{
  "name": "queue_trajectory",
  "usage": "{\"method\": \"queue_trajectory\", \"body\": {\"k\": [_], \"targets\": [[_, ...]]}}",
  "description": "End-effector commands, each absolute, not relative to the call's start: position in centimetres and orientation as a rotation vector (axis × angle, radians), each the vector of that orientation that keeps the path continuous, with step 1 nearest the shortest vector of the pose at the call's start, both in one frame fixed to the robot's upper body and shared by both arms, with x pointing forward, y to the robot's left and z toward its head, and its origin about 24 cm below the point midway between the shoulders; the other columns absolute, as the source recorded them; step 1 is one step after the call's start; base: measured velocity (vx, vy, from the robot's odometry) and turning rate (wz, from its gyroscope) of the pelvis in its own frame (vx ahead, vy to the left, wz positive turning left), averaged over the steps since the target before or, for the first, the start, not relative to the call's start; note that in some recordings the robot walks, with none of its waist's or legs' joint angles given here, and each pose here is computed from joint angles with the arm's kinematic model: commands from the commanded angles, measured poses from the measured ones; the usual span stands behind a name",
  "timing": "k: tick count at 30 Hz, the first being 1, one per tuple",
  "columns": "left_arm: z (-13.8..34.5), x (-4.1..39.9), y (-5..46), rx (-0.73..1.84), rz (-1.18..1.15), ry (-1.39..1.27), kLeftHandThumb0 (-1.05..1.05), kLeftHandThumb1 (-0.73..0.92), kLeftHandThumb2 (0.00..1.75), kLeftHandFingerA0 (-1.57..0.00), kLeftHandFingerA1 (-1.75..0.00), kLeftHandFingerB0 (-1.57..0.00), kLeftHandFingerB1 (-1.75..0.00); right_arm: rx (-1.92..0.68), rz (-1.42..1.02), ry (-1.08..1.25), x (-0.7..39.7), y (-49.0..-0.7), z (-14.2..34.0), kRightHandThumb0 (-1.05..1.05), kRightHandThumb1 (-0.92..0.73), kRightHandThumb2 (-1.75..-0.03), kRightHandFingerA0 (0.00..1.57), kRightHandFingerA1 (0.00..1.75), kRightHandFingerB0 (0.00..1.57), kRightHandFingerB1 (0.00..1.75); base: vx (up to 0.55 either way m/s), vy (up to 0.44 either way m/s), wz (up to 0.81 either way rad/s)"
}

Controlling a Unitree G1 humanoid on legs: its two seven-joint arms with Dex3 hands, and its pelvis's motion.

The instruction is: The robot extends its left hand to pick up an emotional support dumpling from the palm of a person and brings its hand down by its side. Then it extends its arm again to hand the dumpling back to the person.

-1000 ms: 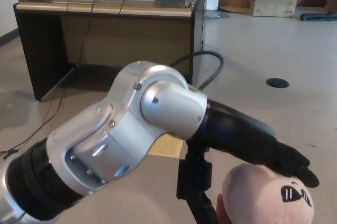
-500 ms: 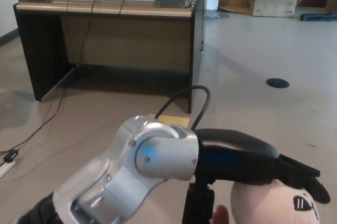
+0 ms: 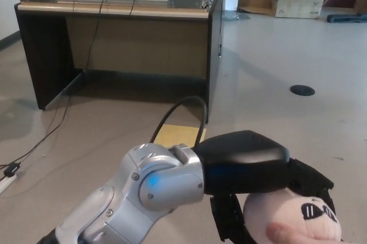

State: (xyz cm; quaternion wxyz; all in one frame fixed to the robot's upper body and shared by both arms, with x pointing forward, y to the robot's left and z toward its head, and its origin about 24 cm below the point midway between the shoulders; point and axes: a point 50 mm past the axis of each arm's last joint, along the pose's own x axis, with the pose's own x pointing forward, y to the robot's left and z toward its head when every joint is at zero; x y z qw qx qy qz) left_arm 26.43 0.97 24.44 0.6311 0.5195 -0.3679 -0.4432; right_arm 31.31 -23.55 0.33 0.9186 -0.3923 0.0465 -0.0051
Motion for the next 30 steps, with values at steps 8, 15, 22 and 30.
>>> {"method": "queue_trajectory", "body": {"k": [8,15,22,30], "targets": [[24.6,26.5,1.6,1.206,-0.975,-0.901,-0.21,0.75,0.63,-0.82,-1.70,-0.87,-0.86,-0.641,0.026,0.084,31.1,-24.1,1.0,-0.53,-0.76,-0.63,0.51,0.65,0.53,0.44,0.00,0.000,0.00],[24.9,26.8,2.2,1.191,-0.978,-0.857,-0.22,0.75,0.66,-0.85,-1.63,-0.88,-0.66,-0.614,-0.010,-0.067,30.9,-23.8,1.9,-0.43,-0.65,-0.59,0.84,0.81,0.77,0.53,0.00,0.000,0.00],[26.6,27.0,3.7,1.056,-1.075,-0.663,-0.19,0.71,0.77,-0.83,-1.50,-0.79,-1.18,-0.577,-0.032,0.028,31.3,-24.0,1.4,-0.47,-0.73,-0.62,0.71,0.49,0.59,0.43,0.00,0.000,0.00],[30.3,27.7,6.0,0.886,-1.147,-0.502,-0.21,0.56,1.03,-1.18,-1.17,-0.93,-0.95,-0.537,-0.045,0.015,31.2,-24.0,1.4,-0.41,-0.74,-0.62,0.78,0.50,0.59,0.41,0.00,0.000,0.00]]}}
